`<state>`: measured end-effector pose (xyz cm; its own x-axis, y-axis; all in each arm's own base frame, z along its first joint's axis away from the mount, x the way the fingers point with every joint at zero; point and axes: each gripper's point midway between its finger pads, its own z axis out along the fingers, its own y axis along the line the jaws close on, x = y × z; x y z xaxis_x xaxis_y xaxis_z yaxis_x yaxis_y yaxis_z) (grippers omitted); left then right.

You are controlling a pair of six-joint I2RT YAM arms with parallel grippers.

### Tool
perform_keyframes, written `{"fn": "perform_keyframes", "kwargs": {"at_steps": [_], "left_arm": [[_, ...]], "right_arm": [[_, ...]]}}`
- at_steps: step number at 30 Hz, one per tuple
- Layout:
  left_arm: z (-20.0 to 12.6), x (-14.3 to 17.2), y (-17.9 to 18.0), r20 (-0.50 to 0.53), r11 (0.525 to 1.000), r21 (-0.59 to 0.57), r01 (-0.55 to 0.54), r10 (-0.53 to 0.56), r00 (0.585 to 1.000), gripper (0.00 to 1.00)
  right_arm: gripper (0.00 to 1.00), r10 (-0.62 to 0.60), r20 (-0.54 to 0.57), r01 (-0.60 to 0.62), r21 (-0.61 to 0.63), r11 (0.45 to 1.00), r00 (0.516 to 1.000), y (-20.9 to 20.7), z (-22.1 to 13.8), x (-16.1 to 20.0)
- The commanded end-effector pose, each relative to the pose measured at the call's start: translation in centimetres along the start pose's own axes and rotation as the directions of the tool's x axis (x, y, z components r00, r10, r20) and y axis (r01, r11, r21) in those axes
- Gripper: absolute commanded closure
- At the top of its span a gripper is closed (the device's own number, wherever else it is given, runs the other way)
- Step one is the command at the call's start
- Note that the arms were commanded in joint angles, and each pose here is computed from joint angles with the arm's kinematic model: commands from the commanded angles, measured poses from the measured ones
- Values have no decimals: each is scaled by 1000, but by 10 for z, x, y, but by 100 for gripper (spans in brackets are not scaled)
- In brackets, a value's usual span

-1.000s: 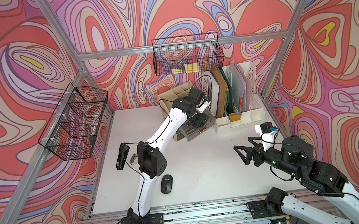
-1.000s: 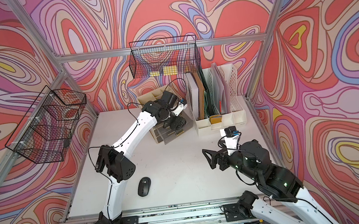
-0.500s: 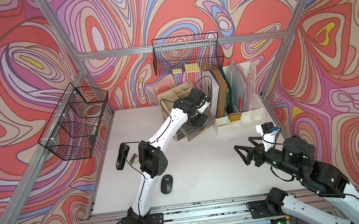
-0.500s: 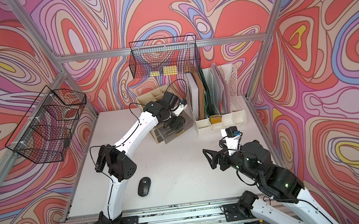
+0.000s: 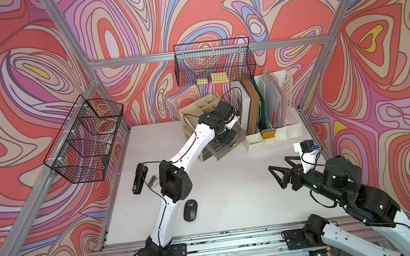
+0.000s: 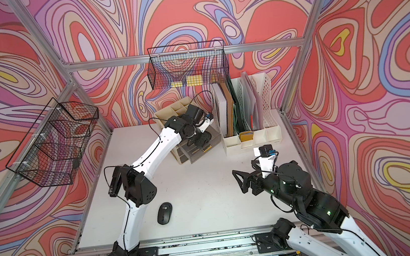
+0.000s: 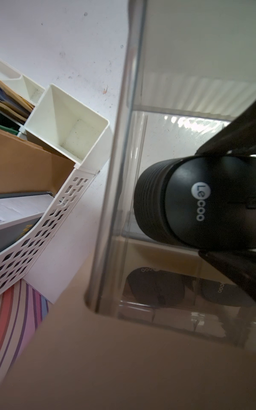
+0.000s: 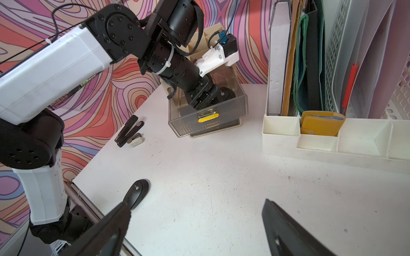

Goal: Take the mice out of the drawer
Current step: Pick up the mouse from the drawer.

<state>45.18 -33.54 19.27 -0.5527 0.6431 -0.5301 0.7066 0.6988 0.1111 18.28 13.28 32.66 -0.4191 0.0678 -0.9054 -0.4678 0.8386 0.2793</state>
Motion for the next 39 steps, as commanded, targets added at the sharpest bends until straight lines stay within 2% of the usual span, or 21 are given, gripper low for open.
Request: {"fn": "perform_keyframes", "kwargs": {"at_steps": [1,13,25,33,39], "left_arm": [[-3,11,-8,-44,1000,9,-11,12,999,48],[-65,-14,-31,101,999,6,-43,43,994,46],[-99,-12,-30,133,1000,-18,-9,11,991,46],[-123,29,-30,115,989,-51,141,-134,984,46],[-140,82,-32,104,943,-86,321,-312,944,44]], "right_arm": [[3,4,8,-4,-4,1000,1000,0,2,0],[2,-5,10,5,-31,999,1000,5,5,0],[3,3,14,-2,-54,999,1000,10,6,-4],[2,-24,-26,21,-131,991,999,25,0,-1],[2,-60,-120,27,-258,966,991,47,-11,11]]}}
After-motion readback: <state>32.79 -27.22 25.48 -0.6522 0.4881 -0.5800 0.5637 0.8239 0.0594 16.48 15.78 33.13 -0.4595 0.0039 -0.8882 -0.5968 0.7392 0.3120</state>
